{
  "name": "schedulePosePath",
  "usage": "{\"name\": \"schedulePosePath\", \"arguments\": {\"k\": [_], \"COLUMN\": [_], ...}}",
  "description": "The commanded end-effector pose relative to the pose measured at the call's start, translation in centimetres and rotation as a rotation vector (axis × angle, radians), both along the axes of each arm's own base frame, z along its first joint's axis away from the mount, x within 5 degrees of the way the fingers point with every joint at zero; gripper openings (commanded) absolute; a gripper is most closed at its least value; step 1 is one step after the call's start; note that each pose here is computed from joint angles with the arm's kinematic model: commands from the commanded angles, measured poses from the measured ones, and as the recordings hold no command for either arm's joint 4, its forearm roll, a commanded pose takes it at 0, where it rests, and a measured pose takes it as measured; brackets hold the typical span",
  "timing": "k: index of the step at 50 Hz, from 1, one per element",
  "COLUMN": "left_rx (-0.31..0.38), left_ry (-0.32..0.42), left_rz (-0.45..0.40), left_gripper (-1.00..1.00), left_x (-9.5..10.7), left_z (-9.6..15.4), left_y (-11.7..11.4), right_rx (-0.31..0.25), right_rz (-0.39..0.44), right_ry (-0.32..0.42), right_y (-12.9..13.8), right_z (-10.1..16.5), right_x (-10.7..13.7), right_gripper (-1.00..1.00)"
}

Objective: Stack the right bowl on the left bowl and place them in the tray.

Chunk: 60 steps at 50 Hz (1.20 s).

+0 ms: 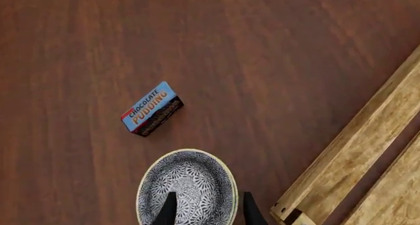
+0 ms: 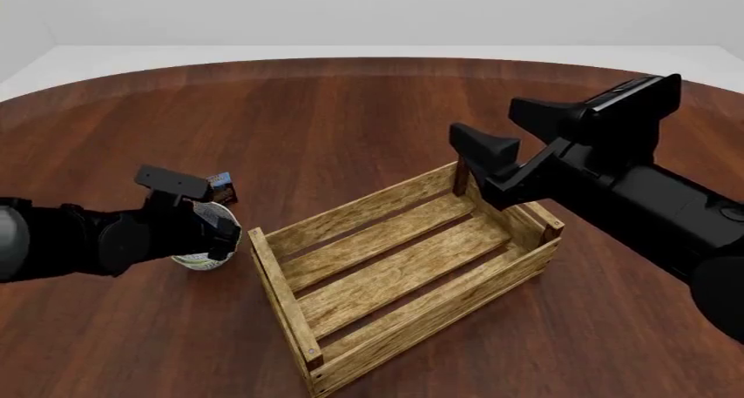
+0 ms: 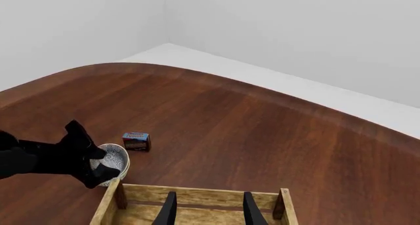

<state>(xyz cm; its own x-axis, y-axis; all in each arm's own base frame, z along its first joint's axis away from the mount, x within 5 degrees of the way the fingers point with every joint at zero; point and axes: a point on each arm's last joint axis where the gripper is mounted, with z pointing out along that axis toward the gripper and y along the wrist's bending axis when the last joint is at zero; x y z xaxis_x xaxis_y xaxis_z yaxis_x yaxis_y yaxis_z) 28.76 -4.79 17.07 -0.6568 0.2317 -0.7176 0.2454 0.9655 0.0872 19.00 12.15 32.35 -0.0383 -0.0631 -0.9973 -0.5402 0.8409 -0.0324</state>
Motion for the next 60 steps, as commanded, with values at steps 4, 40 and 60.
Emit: {"name": "schedulePosePath", "arguments": {"k": [4,40,60], "left_rx": [-0.007,-0.041,-0.057], "left_ry": [0.031,0.114,0.067], "left_rz": [-0.002,0.021,0.031], "left_gripper": [1.0,1.0,-1.0], "left_x": [0.4,0.3,0.0], "left_z": [-1.9,-6.5,-3.8], "left_y": [-0.5,-1.4,-1.1], "right_rx": [0.0,-0.002,0.0], "right_rz": [0.001,0.001,0.001], "right_ry": [-0.001,0.001,-0.002], "right_y": [0.0,0.0,0.0], "right_z": [0.0,-0.1,0.0], "right_x": [-0.1,0.0,-0.1], "right_gripper": [1.0,1.0,1.0]}}
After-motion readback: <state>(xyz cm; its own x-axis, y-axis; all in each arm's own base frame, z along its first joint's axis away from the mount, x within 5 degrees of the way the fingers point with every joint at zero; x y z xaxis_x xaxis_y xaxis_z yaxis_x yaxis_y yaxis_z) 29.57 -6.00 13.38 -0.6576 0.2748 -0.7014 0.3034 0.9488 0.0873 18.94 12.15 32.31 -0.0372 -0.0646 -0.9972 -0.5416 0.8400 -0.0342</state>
